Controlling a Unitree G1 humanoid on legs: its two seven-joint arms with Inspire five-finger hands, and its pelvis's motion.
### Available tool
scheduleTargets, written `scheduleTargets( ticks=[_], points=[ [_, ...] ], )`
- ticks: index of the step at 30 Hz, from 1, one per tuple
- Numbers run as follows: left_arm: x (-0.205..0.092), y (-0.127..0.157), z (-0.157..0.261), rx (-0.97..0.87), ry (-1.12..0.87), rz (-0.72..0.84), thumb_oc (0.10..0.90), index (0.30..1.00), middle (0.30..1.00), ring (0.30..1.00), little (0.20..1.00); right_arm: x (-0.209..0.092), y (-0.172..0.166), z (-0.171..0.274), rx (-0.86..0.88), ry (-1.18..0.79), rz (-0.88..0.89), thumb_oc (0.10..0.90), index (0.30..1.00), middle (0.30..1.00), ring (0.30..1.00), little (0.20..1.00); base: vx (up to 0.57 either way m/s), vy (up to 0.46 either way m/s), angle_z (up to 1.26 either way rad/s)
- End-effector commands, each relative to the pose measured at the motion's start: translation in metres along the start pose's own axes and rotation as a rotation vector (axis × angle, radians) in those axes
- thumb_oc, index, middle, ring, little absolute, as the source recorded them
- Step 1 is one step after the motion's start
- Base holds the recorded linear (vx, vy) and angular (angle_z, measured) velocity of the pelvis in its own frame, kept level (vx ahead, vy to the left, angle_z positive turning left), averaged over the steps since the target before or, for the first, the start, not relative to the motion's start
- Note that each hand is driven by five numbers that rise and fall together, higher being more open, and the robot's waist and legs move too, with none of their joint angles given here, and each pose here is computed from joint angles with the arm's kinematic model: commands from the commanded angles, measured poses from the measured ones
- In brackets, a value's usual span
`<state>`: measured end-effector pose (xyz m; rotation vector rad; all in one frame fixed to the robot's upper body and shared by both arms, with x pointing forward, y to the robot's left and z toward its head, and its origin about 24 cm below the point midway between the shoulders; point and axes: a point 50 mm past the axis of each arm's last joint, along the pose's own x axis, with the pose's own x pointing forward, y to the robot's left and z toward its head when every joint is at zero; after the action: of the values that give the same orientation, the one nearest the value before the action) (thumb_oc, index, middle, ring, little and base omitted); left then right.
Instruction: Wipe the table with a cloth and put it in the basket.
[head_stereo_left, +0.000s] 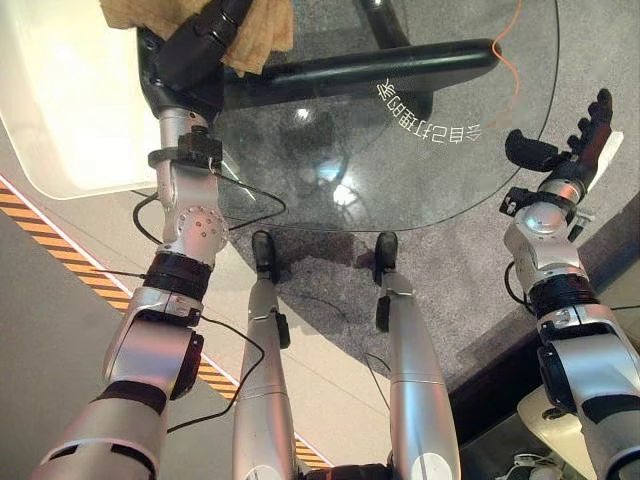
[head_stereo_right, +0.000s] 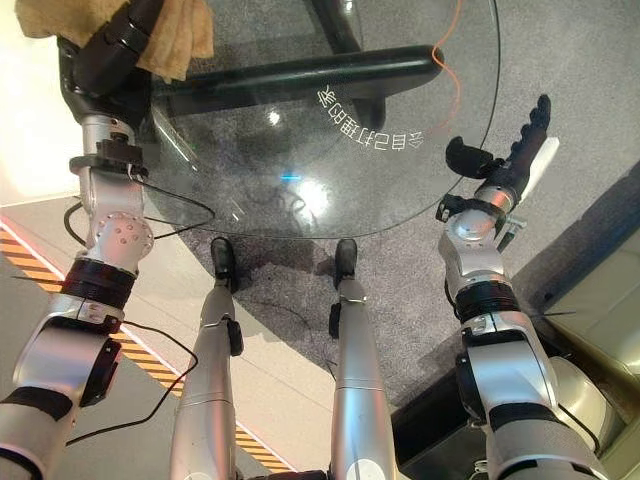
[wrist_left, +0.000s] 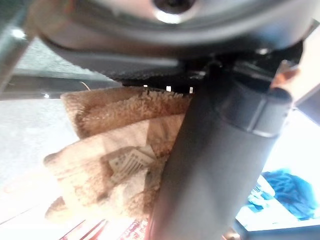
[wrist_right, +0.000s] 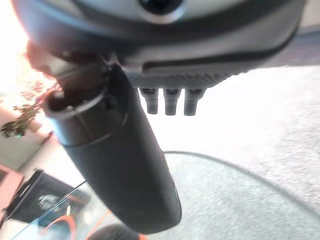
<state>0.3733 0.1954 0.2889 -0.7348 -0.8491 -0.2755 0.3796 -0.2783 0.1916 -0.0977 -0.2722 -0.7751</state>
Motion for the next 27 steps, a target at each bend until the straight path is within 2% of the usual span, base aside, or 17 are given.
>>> scheduleTargets(
  ticks=[1, 17, 27],
  points=[
    [0.04, -0.047, 0.057, 0.025, -0.289, -0.243, 0.1, 0.3, 0.3, 0.3, 0.2, 0.019, -0.037, 0.02, 0.039, -0.105, -0.142, 0.8, 0.9, 0.9, 0.9, 0.9, 0.0, 0.0, 0.0],
    [0.046, -0.029, 0.092, 0.085, -0.425, -0.117, 0.1, 0.3, 0.3, 0.3, 0.2, 0.006, -0.069, -0.062, -0.072, 0.18, -0.121, 0.8, 0.9, 0.9, 0.9, 0.9, 0.0, 0.0, 0.0],
    [0.04, -0.011, 0.106, 0.118, -0.474, -0.025, 0.1, 0.3, 0.3, 0.3, 0.2, -0.002, -0.082, -0.082, -0.098, 0.252, -0.12, 0.8, 0.9, 0.9, 0.9, 0.9, 0.0, 0.0, 0.0]
  ],
)
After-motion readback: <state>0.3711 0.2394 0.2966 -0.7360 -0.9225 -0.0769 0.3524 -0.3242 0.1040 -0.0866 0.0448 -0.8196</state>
